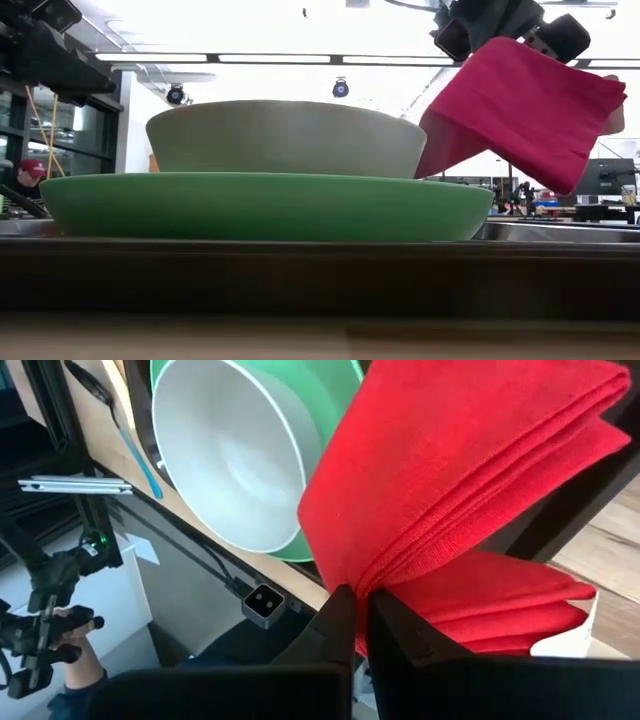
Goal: Set up tray
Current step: Put the red table napkin on the black serving tray to the right of the green plate
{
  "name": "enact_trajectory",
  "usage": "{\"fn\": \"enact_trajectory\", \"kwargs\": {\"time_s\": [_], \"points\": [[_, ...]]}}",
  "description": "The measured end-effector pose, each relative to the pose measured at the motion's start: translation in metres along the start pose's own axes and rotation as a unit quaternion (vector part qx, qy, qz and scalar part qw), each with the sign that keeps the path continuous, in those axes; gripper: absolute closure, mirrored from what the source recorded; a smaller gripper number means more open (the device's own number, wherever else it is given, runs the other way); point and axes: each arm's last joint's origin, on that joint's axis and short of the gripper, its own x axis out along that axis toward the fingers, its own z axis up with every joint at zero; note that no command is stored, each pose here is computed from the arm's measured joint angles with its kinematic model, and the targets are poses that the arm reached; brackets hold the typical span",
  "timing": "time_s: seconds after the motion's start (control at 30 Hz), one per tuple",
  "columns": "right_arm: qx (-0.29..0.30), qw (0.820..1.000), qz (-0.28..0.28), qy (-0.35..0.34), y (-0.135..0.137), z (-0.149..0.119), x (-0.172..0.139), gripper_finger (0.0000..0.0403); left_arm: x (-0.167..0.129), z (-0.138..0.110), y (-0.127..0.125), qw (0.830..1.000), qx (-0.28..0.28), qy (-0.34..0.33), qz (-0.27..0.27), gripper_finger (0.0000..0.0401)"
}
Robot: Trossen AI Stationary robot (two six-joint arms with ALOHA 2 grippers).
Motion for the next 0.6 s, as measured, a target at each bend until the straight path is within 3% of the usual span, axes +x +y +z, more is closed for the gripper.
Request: {"fn": "enact_trajectory", "kwargs": {"time_s": [0.6], "points": [[0.018, 1.0, -0.025, 0.001, -0.014, 0.003, 0.011, 0.0403, 0.0, 0.0, 0.0, 1.0, 0.001, 0.002, -0.001, 0.0293]]}}
